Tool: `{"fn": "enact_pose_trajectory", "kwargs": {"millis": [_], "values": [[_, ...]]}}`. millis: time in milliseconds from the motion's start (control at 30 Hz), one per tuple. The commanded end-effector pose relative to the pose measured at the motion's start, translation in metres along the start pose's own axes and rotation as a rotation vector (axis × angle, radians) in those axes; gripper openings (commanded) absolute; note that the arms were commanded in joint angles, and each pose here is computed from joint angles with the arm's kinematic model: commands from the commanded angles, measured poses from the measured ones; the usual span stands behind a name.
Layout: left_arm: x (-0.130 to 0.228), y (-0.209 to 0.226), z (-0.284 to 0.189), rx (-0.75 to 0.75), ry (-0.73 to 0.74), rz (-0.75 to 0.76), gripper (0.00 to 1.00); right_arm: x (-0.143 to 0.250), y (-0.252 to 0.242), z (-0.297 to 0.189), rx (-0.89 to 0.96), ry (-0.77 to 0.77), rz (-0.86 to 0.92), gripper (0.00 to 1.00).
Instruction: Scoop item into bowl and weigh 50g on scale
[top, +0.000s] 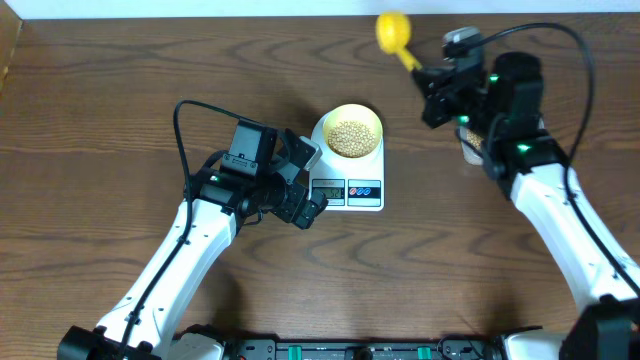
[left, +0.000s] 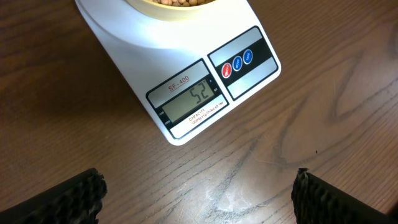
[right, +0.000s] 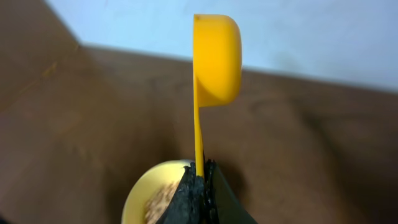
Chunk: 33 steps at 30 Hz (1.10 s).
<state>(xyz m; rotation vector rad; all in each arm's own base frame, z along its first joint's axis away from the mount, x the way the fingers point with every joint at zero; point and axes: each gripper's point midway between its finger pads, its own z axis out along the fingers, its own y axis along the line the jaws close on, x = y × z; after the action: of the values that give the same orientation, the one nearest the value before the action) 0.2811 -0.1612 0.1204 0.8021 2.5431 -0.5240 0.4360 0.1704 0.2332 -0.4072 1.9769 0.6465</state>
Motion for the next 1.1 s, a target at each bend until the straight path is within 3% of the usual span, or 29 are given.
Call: {"fn": "enact_pose_trajectory", "kwargs": {"millis": [0, 267, 433, 1067], "values": [[0.001, 0.003, 0.002, -0.009, 0.009, 0.004, 0.98, 0.018, 0.025, 0.016, -0.097, 0.055, -0.074, 0.01], [0.001, 0.003, 0.002, -0.009, 0.009, 0.004, 0.98, 0.054, 0.053, 0.023, -0.158, 0.174, -0.214, 0.01], [0.001, 0.003, 0.002, -0.009, 0.009, 0.004, 0.98, 0.079, 0.044, 0.020, -0.099, 0.279, -0.247, 0.01], [0.001, 0.003, 0.002, -0.009, 0.009, 0.004, 0.98, 0.106, 0.036, 0.026, -0.066, 0.371, -0.230, 0.01]]}}
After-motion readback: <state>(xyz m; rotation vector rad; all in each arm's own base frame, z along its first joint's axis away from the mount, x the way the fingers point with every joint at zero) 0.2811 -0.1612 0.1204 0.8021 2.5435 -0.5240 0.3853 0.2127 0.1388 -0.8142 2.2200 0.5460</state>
